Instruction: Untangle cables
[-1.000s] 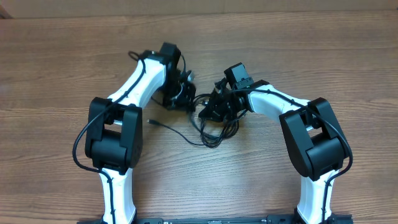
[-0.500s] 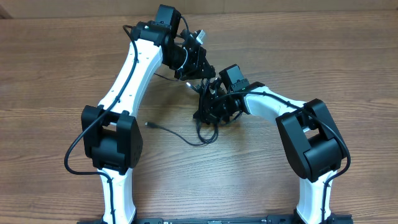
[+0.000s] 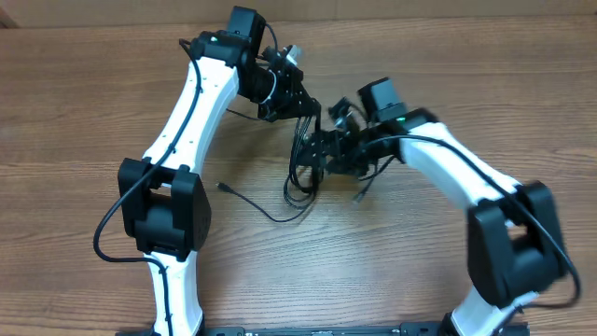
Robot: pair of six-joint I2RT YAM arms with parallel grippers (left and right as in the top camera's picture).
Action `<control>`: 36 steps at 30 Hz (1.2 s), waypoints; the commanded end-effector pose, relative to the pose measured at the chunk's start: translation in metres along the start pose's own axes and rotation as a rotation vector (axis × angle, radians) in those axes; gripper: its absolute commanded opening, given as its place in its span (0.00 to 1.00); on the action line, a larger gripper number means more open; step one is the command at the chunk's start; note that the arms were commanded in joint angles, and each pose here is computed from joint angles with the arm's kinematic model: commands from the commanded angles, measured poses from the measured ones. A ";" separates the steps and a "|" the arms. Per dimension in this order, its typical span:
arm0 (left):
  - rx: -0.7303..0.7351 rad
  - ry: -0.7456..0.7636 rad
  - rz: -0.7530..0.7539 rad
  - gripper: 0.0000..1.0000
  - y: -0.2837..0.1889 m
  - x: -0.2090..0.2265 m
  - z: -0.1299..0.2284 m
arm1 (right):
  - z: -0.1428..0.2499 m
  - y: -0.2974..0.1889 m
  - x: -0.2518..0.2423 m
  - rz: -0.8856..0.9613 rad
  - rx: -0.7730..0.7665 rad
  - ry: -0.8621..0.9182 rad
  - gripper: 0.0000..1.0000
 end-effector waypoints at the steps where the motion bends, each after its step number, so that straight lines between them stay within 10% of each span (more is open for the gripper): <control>1: 0.003 -0.017 0.108 0.04 -0.021 -0.029 0.005 | -0.006 -0.024 -0.006 0.061 -0.046 -0.033 0.97; 16: -0.025 -0.813 -0.036 0.04 -0.018 -0.004 0.011 | 0.034 -0.034 0.038 0.060 0.051 -0.429 0.86; 36: -0.026 -0.870 -0.048 0.04 -0.017 -0.002 0.012 | 0.044 0.002 0.039 0.384 0.087 -0.530 0.78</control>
Point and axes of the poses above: each gripper's point midway between its finger pads, its own y axis out along the fingers, its own x axis along the line the jaws close on, z = x × y, the point moved 2 cm from there along -y, back along the fingers, and after that the axes turned 7 degrees about -y, right-handed, at the moved point
